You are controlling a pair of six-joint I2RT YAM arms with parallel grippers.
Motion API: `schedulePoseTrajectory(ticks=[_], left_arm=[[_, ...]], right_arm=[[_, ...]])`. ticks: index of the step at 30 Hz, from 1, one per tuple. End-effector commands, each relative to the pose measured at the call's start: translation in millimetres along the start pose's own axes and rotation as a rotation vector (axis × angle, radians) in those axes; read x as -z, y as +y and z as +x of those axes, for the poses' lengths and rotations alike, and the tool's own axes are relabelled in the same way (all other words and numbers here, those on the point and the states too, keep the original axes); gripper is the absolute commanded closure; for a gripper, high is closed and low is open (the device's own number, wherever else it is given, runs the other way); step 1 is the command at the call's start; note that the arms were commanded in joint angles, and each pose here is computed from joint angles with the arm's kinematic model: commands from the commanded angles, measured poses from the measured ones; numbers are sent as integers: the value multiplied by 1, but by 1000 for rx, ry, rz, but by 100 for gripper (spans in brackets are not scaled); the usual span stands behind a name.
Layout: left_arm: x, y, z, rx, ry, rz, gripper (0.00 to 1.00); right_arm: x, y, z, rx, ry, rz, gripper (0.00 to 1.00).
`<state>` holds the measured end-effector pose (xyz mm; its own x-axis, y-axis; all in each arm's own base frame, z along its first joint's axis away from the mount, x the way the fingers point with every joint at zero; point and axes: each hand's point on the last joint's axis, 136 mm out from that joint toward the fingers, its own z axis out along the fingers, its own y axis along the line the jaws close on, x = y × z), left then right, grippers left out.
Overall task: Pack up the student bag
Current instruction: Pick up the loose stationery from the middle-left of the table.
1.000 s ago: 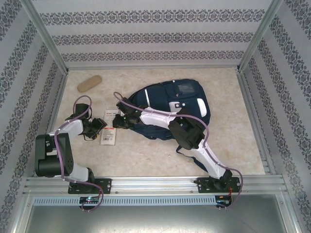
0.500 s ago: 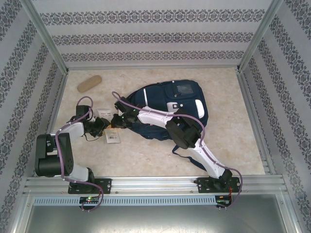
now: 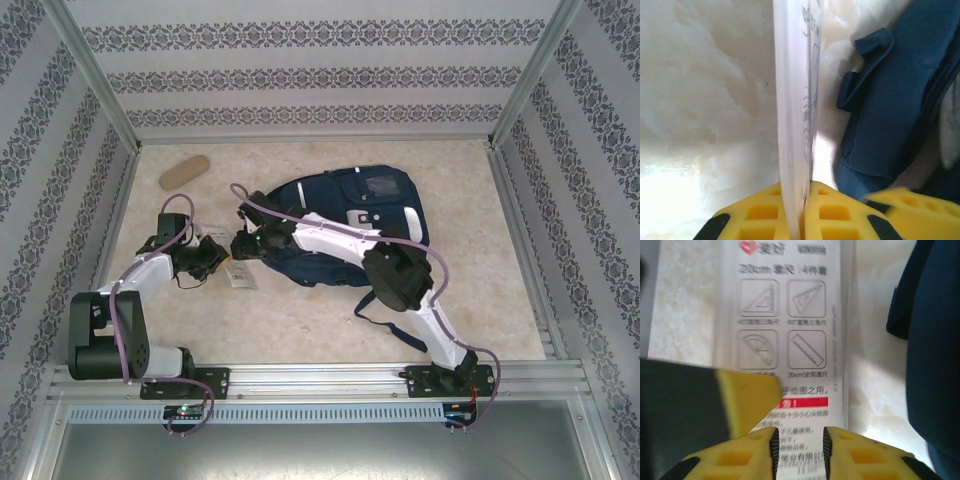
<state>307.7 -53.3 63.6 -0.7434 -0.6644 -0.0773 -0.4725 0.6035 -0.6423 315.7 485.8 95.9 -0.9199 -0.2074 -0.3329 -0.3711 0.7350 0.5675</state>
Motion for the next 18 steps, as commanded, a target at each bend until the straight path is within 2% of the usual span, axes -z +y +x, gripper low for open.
schedulePoseTrajectory(ticks=[1,6,9,16,18], left_arm=[[10,-15,3,-26,8,30,98],[23,-26,2,-38,-19,57,98],[30,-32,3,-49,-27,74,98],[34,-38,7,-50,-20,106,98],[36,-40,8,-53,-23,114,98]], right_arm=[[55,-16,-25,121,-95,157,62],[81,-50,-33,168,-118,309,56],[91,-75,-36,161,-121,399,55],[74,-106,-24,174,-30,489,52],[66,-112,-20,170,-10,497,56]])
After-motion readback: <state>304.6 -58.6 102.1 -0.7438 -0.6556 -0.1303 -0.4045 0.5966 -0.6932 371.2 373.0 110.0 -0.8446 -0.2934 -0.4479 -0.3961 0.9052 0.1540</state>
